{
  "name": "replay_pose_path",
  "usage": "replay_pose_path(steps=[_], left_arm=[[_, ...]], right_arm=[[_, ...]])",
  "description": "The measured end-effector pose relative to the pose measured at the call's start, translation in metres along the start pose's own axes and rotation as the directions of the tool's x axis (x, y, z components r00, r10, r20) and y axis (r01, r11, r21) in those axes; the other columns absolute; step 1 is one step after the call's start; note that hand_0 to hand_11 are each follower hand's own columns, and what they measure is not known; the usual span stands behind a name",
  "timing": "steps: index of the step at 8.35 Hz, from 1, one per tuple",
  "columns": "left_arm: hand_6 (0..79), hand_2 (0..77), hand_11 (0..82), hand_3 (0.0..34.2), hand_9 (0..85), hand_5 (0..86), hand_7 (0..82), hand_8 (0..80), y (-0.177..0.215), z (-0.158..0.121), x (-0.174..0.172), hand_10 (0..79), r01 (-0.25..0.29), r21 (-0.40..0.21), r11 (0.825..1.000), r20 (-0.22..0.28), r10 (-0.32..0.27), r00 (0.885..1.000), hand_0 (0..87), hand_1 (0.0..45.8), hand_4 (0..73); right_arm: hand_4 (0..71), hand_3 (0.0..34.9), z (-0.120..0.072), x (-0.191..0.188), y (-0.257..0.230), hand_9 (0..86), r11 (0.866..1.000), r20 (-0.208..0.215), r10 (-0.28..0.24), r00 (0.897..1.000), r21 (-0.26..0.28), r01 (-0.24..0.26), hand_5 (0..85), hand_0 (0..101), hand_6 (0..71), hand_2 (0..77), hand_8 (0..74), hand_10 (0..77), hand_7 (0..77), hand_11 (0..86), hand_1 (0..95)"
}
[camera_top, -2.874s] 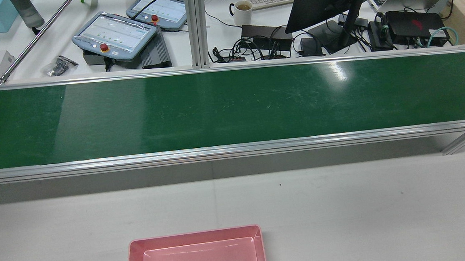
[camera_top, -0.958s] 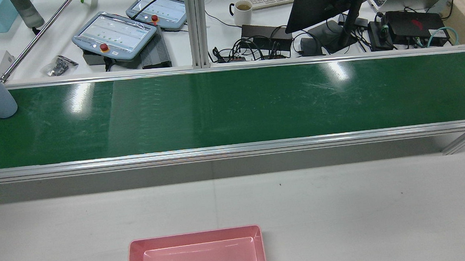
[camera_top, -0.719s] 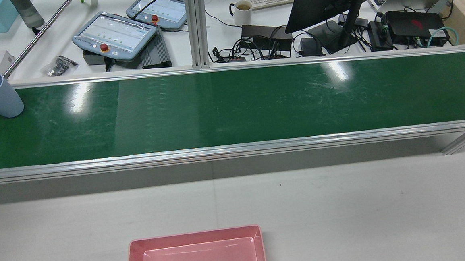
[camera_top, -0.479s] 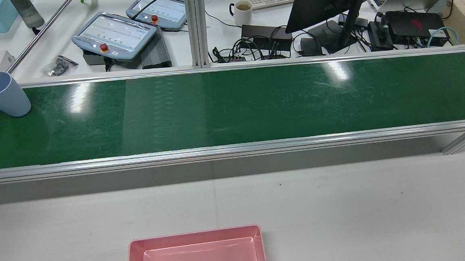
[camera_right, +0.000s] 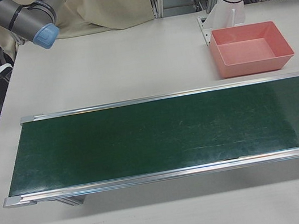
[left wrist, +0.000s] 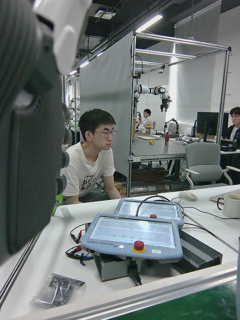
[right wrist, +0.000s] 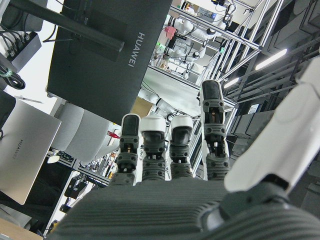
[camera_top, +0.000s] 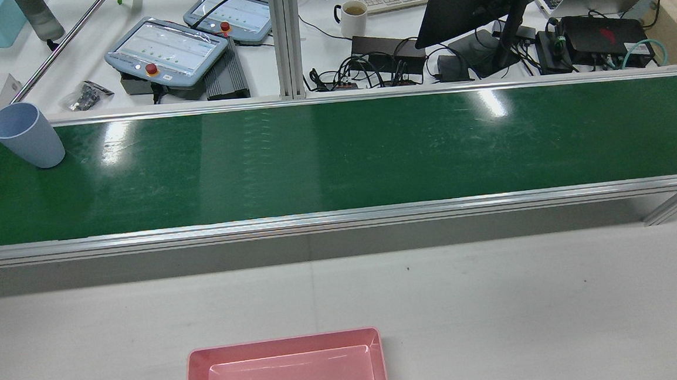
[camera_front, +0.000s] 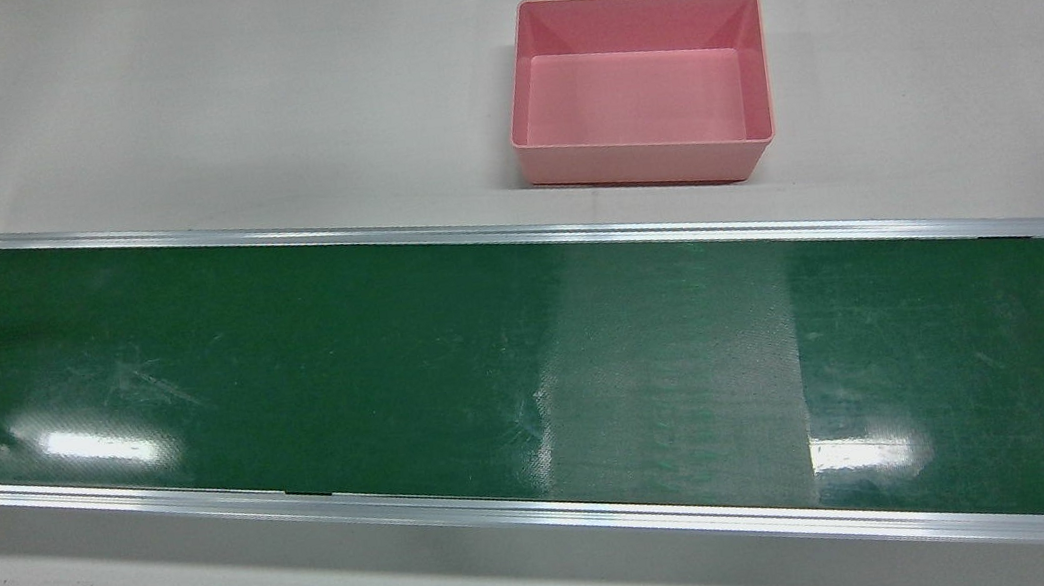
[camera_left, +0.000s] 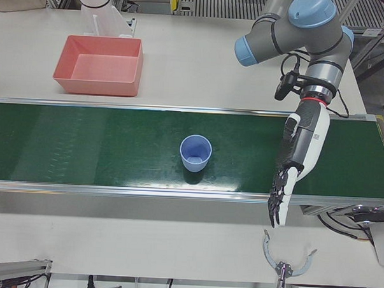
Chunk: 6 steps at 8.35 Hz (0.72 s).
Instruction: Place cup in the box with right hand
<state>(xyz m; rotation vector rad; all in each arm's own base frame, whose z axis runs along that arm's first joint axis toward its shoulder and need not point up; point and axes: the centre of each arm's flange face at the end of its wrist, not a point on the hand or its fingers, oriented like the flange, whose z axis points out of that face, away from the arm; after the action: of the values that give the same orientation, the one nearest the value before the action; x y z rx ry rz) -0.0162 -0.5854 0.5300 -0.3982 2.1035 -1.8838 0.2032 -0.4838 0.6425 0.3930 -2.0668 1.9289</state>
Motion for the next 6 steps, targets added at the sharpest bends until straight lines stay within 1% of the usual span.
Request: replay_pose_path(steps=[2, 4, 5, 6], left_arm=[[0.0, 0.5, 0.0, 0.0, 0.5, 0.0, 0.0, 0.0, 0.0, 0.0, 0.0, 0.0, 0.0, 0.0, 1.0, 0.0, 0.0, 1.0, 0.0, 0.5, 0.0], [0.0, 0.5, 0.0, 0.0, 0.5, 0.0, 0.0, 0.0, 0.0, 0.0, 0.0, 0.0, 0.0, 0.001, 1.0, 0.0, 0.0, 1.0, 0.0, 0.5, 0.0], [0.0, 0.5, 0.0, 0.0, 0.5, 0.0, 0.0, 0.0, 0.0, 0.0, 0.0, 0.0, 0.0, 0.001, 1.0, 0.0, 0.0, 1.0, 0.0, 0.5, 0.0], [0.0, 0.5, 0.0, 0.0, 0.5, 0.0, 0.0, 0.0, 0.0, 0.0, 0.0, 0.0, 0.0, 0.0, 1.0, 0.0, 0.0, 1.0, 0.0, 0.5, 0.0]], right_arm=[[38.7, 0.0, 0.004, 0.004, 0.005, 69.8, 1.0, -0.009, 0.0, 1.0, -0.01, 0.0, 6.0, 44, 32.2, 1.6, 50.2, 20.2, 69.8, 28.4, 0.5], [37.1, 0.0, 0.008, 0.008, 0.009, 69.8, 1.0, -0.017, -0.001, 1.0, -0.02, 0.001, 6.0, 43, 32.2, 1.6, 50.2, 20.2, 69.8, 28.4, 0.5], [37.1, 0.0, 0.01, 0.008, 0.014, 69.8, 1.0, -0.019, -0.003, 1.0, -0.031, 0.002, 6.0, 43, 32.2, 1.6, 50.2, 20.2, 69.8, 29.5, 0.5], [38.7, 0.0, 0.013, 0.011, 0.024, 69.8, 0.999, -0.024, -0.005, 1.0, -0.049, 0.004, 6.0, 43, 32.7, 1.6, 50.2, 21.3, 69.8, 29.5, 0.5]])
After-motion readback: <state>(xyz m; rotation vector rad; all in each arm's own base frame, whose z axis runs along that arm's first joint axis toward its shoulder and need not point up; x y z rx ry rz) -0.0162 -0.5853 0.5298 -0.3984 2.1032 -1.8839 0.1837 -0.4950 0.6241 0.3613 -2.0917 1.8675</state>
